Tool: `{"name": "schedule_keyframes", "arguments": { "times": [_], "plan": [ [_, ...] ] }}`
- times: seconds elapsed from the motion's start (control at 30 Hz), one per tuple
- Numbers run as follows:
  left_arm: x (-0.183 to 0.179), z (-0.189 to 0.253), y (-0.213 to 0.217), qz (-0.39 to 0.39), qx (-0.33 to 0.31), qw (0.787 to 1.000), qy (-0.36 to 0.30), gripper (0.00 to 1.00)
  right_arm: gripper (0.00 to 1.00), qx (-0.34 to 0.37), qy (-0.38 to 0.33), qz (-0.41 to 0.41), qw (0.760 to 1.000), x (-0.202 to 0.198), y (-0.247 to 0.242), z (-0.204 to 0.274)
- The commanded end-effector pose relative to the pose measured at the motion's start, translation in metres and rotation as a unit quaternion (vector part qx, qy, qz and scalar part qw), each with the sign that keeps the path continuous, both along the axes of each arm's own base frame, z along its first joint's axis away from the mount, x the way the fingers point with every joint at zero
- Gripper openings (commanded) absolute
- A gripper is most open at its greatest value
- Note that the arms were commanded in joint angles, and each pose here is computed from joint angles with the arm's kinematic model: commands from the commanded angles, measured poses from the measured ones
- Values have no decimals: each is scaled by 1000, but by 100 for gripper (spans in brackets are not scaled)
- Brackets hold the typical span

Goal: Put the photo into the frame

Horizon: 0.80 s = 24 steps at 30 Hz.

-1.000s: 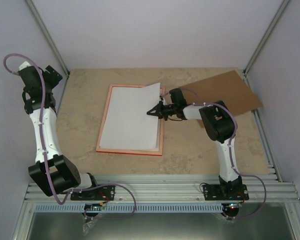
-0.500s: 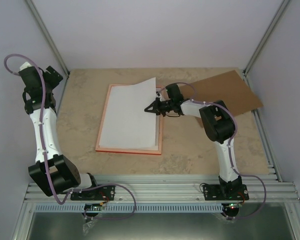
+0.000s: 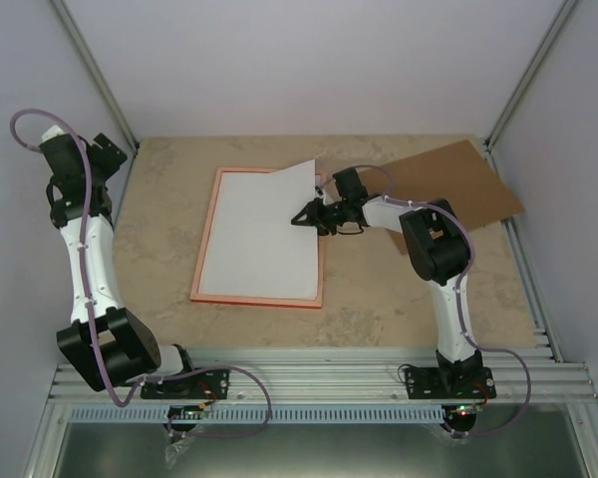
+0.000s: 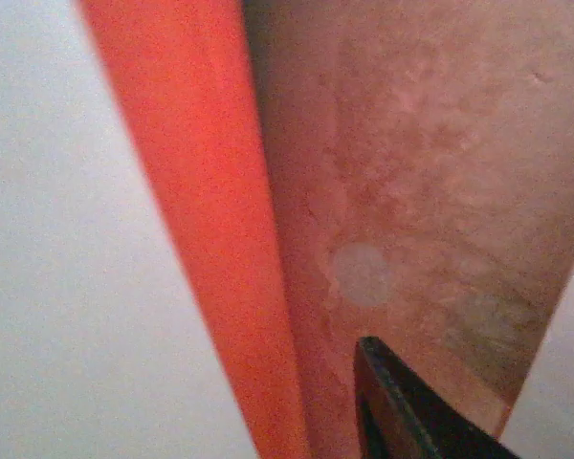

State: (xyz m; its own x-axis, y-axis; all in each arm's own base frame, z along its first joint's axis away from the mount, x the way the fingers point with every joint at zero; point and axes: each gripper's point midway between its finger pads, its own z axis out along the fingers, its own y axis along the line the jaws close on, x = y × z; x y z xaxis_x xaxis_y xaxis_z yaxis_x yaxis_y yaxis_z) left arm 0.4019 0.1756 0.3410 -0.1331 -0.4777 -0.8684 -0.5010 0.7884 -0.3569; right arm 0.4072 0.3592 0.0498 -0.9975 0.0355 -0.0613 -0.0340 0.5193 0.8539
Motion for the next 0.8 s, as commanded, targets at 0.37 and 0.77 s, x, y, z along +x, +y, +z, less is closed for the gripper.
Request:
{"name": "schedule_keyframes", "arguments": {
  "times": [0.37,0.77],
  "plan": [
    [-5,2,-3,-4,-7,1000,-10,100,47,-7,-22,5,1000,1,23,23],
    [-6,2,-3,-2,-9,1000,-11,100,86,-113,-56,-52,991,18,-19,55]
  ]
}}
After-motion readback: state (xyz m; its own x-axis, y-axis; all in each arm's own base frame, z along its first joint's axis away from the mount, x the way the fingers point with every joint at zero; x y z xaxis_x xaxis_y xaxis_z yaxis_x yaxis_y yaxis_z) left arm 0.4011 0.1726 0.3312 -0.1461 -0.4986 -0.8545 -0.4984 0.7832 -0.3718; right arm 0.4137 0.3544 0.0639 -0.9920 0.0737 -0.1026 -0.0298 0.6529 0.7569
